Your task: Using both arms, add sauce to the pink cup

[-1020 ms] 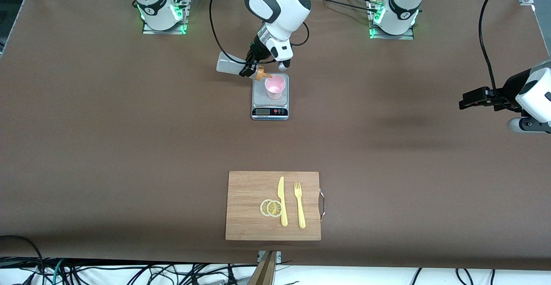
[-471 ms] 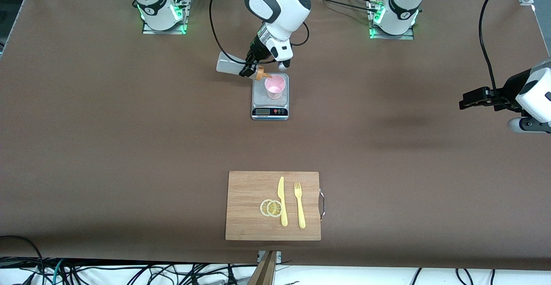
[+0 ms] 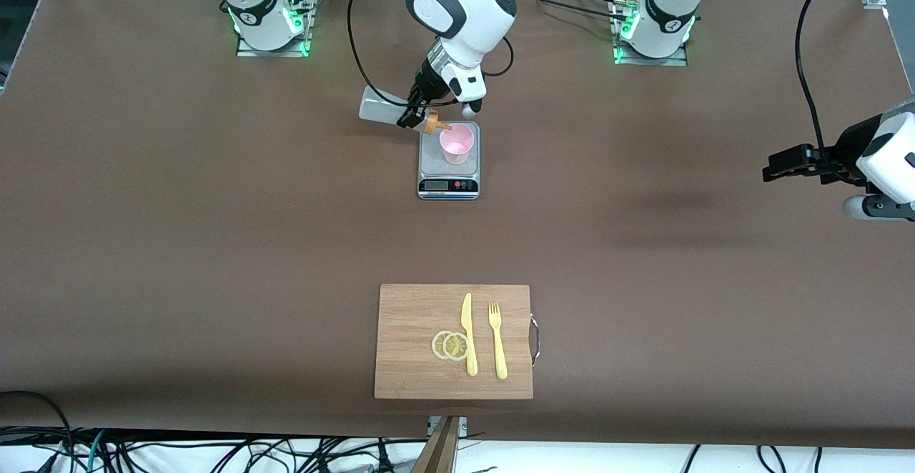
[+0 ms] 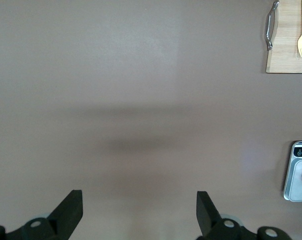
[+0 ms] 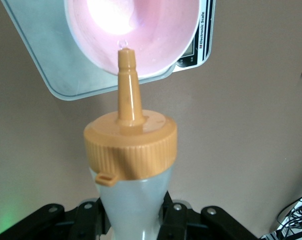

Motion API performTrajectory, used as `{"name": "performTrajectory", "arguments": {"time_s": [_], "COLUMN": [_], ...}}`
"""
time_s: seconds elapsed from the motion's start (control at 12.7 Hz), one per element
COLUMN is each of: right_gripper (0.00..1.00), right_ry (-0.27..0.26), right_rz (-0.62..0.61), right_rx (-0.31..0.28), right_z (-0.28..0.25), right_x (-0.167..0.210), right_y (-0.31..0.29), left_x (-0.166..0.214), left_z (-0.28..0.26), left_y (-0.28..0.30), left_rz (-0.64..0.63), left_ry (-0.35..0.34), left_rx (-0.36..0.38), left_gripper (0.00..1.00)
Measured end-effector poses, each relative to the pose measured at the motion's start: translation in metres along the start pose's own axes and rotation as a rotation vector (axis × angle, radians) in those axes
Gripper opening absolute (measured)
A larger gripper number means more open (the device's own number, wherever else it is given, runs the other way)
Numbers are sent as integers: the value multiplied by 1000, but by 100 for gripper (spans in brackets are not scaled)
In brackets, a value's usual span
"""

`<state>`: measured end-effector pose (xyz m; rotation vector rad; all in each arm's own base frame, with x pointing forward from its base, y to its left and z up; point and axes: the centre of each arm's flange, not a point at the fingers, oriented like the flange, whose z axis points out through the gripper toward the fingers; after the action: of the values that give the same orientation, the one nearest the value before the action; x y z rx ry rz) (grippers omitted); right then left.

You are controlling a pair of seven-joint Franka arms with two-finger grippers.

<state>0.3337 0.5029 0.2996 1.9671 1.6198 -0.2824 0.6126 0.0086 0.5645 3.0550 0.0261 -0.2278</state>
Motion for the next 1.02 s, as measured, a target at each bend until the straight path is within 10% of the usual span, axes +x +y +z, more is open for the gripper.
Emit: {"name": "performTrajectory", "arguments": {"time_s": [1.02], "right_gripper": [34], "right_ry": [64], "right_rz": [61], "right_rx": [42], "right_z": [-6], "right_x": [-5], "right_y": [22], "left_x": [0], "left_z": [0], "left_y": [0], "left_rz": [0], "left_ry": [0], "left_rx": [0], "left_gripper": [100]}}
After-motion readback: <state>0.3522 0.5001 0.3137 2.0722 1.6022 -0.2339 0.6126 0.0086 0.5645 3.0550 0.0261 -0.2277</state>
